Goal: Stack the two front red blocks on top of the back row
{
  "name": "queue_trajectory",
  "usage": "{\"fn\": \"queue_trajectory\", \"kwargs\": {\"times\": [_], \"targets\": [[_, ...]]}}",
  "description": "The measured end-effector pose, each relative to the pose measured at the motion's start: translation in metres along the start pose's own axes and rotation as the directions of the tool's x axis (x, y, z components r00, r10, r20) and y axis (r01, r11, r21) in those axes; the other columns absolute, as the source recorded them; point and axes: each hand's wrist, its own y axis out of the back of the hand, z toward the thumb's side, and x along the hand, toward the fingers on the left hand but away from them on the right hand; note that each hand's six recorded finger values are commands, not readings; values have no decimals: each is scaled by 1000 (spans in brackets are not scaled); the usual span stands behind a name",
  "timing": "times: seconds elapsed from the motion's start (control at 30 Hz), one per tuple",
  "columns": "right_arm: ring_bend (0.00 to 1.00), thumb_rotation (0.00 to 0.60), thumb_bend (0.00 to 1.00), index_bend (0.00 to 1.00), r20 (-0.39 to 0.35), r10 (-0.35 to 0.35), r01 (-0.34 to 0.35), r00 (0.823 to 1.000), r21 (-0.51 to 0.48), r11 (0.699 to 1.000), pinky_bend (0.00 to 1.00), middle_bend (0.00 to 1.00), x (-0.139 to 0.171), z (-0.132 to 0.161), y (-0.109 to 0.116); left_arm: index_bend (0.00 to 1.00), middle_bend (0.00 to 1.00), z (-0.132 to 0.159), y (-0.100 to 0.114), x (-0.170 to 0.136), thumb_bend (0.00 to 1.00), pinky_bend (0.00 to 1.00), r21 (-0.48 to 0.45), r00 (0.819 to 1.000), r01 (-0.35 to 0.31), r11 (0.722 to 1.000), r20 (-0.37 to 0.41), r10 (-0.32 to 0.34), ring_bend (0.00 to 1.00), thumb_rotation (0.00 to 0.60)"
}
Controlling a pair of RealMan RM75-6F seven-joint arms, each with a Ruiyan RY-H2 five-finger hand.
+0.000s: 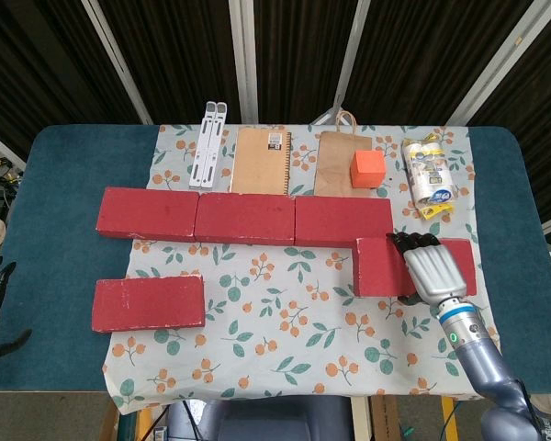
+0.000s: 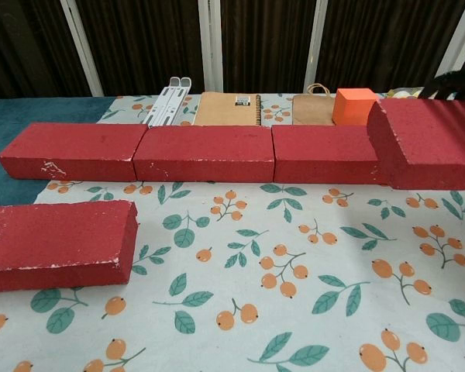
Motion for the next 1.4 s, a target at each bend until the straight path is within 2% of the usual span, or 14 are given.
{"fn": "queue_trajectory", "kwargs": {"times": [0.17, 0.3, 0.57, 0.77, 0.97, 1.07, 1.4], "targets": [[313, 600, 0, 142, -12, -22, 22, 1000, -19, 1000, 197, 225, -16, 18, 35, 11, 0, 0, -2, 2, 16, 63, 8, 1000, 0, 1000, -6, 0, 0, 600], [313, 600, 1, 142, -18, -15, 14, 1000, -32, 999, 197, 225, -30, 33, 56, 11, 0, 0, -2, 4, 16, 63, 17, 1000, -7, 1000, -14, 7, 0, 600], [313, 600, 0, 145, 1, 73, -73, 997, -57, 996, 197, 225, -71, 68, 80, 11, 0, 0, -4, 8, 16, 63, 37, 999, -21, 999, -39, 22, 0, 600], [313, 600, 0, 145, 30, 128, -126, 991, -67, 990, 197, 229, -116, 99, 96, 11, 0, -2, -7, 12, 16, 63, 52, 997, -20, 998, -67, 23, 0, 600], [313, 600, 0, 145, 34, 157, -155, 987, -43, 987, 197, 229, -146, 121, 91, 11, 0, -1, -11, 17, 16, 63, 72, 997, -12, 997, -77, 18, 0, 600], [313, 600, 0, 145, 30, 176, -175, 984, -18, 984, 197, 229, -158, 131, 79, 11, 0, -2, -12, 18, 16, 63, 80, 996, -11, 997, -88, 18, 0, 600], [313, 600, 1, 145, 10, 184, -185, 983, 27, 982, 197, 229, -175, 146, 55, 11, 0, -2, -18, 23, 16, 63, 97, 995, 9, 995, -100, 1, 0, 600]]}}
